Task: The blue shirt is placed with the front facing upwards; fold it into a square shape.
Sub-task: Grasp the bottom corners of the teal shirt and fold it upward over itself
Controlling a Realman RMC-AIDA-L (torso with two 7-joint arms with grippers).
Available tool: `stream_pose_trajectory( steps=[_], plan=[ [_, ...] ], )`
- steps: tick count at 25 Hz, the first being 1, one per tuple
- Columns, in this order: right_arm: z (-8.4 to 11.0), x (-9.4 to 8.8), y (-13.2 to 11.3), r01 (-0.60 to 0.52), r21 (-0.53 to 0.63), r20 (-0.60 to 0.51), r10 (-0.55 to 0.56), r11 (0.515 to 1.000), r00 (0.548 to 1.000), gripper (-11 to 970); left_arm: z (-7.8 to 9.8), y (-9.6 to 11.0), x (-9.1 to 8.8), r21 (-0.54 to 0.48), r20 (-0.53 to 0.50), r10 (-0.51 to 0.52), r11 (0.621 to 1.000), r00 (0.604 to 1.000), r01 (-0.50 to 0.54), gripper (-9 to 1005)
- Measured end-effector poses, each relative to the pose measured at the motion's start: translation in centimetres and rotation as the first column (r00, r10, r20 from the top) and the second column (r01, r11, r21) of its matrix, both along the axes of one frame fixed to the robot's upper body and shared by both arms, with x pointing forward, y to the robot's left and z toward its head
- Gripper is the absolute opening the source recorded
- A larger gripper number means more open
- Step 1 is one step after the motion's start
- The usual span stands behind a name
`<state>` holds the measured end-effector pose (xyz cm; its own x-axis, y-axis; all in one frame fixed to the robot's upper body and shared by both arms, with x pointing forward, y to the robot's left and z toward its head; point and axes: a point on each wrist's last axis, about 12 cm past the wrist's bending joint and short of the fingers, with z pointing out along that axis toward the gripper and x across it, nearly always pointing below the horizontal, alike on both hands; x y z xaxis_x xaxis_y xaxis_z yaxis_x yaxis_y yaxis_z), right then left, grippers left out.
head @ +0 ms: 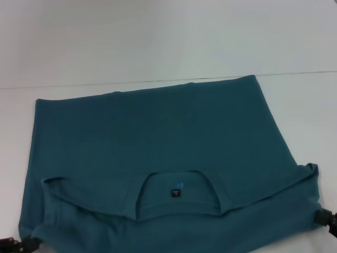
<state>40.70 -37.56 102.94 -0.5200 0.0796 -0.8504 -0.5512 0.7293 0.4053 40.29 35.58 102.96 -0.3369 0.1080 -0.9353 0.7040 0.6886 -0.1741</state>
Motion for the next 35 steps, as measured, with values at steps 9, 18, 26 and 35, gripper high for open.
stream_pose_trajectory(
  steps=[9, 18, 26, 35],
  plan=[
    [1.2, 1.5, -0.3, 0.04, 0.031, 0.071, -0.042, 0.999, 0.997, 66, 0.2, 0.6, 0.3, -0.034, 0.031, 0.089, 0.996, 0.996, -0.088, 11],
    [1.6, 4.0, 0.4, 0.023, 0.014, 0.077, -0.024, 1.0, 0.997, 68, 0.2, -0.7, 2.4, -0.048, 0.041, 0.065, 0.997, 0.997, -0.063, 11],
    [1.2, 2.5, 0.0, 0.013, -0.003, 0.065, -0.012, 1.0, 0.998, 70, 0.2, -0.4, 1.3, -0.054, 0.061, 0.061, 0.997, 0.996, -0.058, 12],
    [0.9, -1.7, -0.7, 0.008, 0.005, 0.121, -0.009, 1.0, 0.993, 73, 0.6, -0.1, -1.6, -0.078, 0.138, 0.037, 0.997, 0.99, -0.026, 14]
  ],
)
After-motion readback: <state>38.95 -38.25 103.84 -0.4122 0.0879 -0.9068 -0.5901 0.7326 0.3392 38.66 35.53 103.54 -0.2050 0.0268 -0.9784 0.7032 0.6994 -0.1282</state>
